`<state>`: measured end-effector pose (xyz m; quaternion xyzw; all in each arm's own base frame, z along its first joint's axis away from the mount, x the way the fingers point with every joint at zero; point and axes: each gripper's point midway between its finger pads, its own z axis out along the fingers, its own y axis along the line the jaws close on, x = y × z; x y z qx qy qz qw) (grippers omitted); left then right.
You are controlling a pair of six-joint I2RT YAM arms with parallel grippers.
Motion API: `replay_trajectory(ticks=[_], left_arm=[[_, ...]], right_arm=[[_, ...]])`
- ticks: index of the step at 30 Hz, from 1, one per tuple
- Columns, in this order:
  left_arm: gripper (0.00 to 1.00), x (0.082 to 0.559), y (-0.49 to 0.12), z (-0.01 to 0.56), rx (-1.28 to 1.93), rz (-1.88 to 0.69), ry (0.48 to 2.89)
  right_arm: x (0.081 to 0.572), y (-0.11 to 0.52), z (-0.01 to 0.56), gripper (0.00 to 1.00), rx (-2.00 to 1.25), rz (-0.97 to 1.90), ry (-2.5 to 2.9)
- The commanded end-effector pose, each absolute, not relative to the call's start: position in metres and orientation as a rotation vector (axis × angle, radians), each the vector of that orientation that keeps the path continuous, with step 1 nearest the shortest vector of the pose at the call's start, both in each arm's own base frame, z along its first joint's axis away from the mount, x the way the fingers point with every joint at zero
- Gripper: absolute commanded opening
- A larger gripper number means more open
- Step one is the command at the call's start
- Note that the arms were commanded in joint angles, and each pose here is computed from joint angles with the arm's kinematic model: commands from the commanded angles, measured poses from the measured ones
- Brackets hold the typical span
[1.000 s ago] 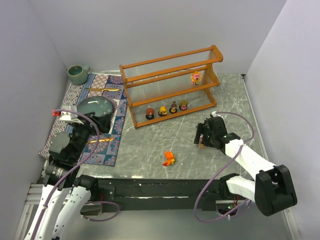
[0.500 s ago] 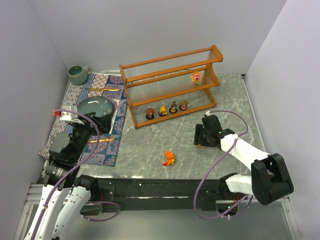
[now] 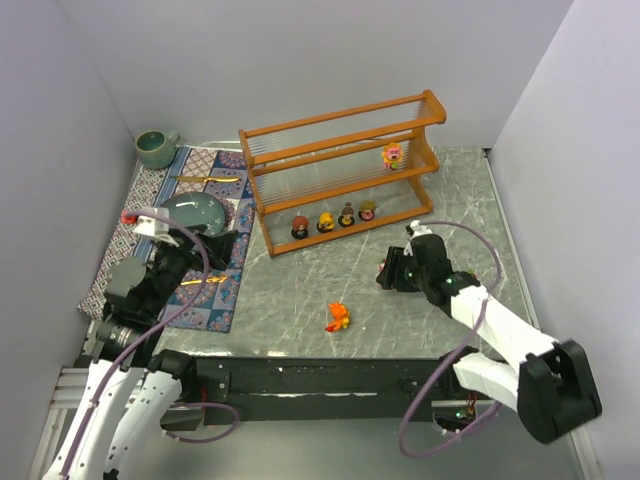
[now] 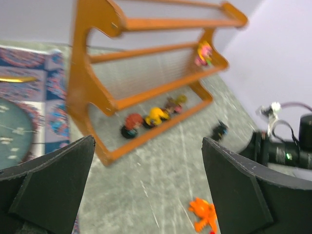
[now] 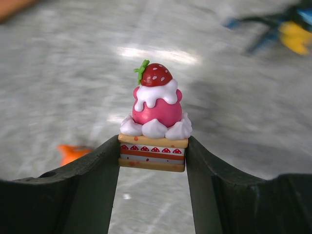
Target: Place and organize the plastic toys onto the shelf
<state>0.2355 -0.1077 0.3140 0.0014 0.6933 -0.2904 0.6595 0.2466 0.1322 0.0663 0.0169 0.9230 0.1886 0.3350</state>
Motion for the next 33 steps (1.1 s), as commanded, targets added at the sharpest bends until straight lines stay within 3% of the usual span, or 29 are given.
replay_trajectory(ticks=[1, 6, 19, 33], left_arm=[[0.97, 0.229, -0.142, 0.315, 0.152, -0.827, 1.577], [0.97, 0.219, -0.170, 0.310, 0.253, -1.003, 1.606], [0.97, 0.204, -0.257, 0.306, 0.301, -1.224, 1.644], [0.99, 0.213, -0.336, 0.293, 0.386, -1.345, 1.666]], right_arm=[[0.253, 0.185, 0.131, 0.08, -0.123, 0.882, 2.087], [0.235, 0.212, 0.167, 0.07, -0.270, 1.119, 1.903], [0.195, 0.233, 0.210, 0.05, -0.550, 1.342, 1.549], [0.176, 0.233, 0.216, 0.06, -0.650, 1.363, 1.429]])
